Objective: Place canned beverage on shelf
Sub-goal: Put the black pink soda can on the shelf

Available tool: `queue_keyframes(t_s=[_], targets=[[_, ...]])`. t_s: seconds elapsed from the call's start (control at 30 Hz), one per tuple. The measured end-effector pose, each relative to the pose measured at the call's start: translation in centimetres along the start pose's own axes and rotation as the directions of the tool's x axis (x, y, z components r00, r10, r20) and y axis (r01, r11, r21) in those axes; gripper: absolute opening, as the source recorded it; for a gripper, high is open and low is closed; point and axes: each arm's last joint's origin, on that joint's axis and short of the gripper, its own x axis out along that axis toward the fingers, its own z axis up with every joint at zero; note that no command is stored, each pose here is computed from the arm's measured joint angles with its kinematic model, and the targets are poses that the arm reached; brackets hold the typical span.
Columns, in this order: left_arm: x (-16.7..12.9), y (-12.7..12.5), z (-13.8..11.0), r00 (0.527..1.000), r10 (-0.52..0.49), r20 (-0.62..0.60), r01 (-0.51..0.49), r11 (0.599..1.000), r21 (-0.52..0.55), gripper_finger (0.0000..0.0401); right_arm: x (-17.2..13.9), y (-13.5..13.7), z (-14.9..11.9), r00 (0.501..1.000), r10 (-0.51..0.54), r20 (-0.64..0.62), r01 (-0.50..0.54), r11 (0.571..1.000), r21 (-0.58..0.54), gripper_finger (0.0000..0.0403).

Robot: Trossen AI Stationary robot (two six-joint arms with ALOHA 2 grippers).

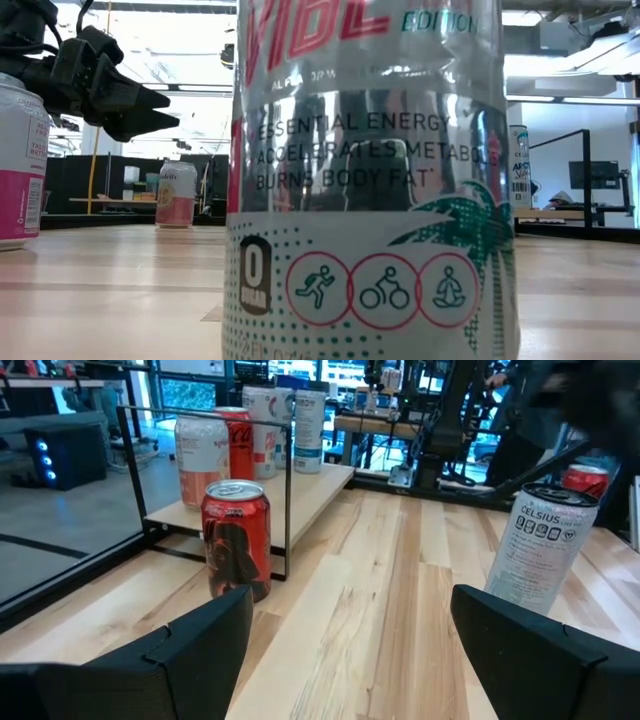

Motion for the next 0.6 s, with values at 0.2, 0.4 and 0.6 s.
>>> queue_keyframes(t_s=[0.2,0.4,0.6], targets=[[0.0,0.0,0.0,1.000,0.000,0.000,0.000,1.000,0.000,0.0327,-1.1,3.1,0.5,0.962,0.269,0.040,-0.265,0.961,-0.081,0.0345],[0.0,0.0,0.0,1.000,0.000,0.000,0.000,1.000,0.000,0.0327,0.5,4.1,-0.6,0.958,0.286,-0.011,-0.286,0.954,-0.091,0.0345],[0.0,0.0,0.0,1.000,0.000,-0.001,0.000,1.000,0.000,0.0327,3.2,4.9,-1.4,0.895,0.445,-0.035,-0.446,0.890,-0.099,0.0345]])
